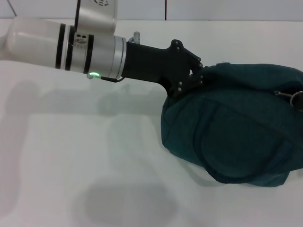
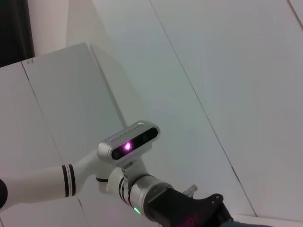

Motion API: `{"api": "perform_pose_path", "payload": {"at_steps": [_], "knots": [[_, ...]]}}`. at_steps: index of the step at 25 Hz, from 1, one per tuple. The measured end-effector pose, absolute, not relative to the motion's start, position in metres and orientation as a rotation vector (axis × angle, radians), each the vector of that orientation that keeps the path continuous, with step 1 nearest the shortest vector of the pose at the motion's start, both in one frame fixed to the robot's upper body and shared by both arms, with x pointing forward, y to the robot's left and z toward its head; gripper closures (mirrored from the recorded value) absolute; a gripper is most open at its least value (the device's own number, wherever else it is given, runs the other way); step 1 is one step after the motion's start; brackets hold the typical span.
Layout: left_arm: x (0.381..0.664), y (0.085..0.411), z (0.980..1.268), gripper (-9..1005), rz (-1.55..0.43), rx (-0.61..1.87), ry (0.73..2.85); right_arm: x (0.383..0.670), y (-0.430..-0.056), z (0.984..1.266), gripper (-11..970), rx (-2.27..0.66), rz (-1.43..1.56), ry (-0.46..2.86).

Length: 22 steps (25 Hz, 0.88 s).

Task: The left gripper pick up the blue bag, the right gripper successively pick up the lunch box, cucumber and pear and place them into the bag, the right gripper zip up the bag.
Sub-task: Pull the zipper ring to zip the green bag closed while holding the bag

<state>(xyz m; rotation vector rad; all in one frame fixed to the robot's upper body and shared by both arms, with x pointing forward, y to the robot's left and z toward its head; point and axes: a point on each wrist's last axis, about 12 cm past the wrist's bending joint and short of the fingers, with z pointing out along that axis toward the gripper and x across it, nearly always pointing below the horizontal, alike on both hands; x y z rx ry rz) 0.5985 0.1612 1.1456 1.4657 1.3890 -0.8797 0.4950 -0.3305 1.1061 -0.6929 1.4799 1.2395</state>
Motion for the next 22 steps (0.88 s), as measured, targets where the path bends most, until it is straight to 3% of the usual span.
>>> {"api": "perform_pose_path", "payload": {"at_steps": [2, 5, 13, 22], "knots": [[0.598, 0.161, 1.145, 771, -0.881, 1.467, 1.389, 0.495, -0.331, 1.106, 952, -0.693, 1.241, 1.478], [0.597, 0.162, 1.145, 941, -0.891, 1.469, 1.386, 0.495, -0.330, 1.108, 953, -0.700, 1.254, 1.463], [0.592, 0.175, 1.157, 941, -0.883, 1.478, 1.370, 0.502, -0.323, 1.120, 953, -0.751, 1.295, 1.399], [0.590, 0.184, 1.151, 942, -0.859, 1.452, 1.402, 0.503, -0.337, 1.122, 953, -0.699, 1.232, 1.413]]}}
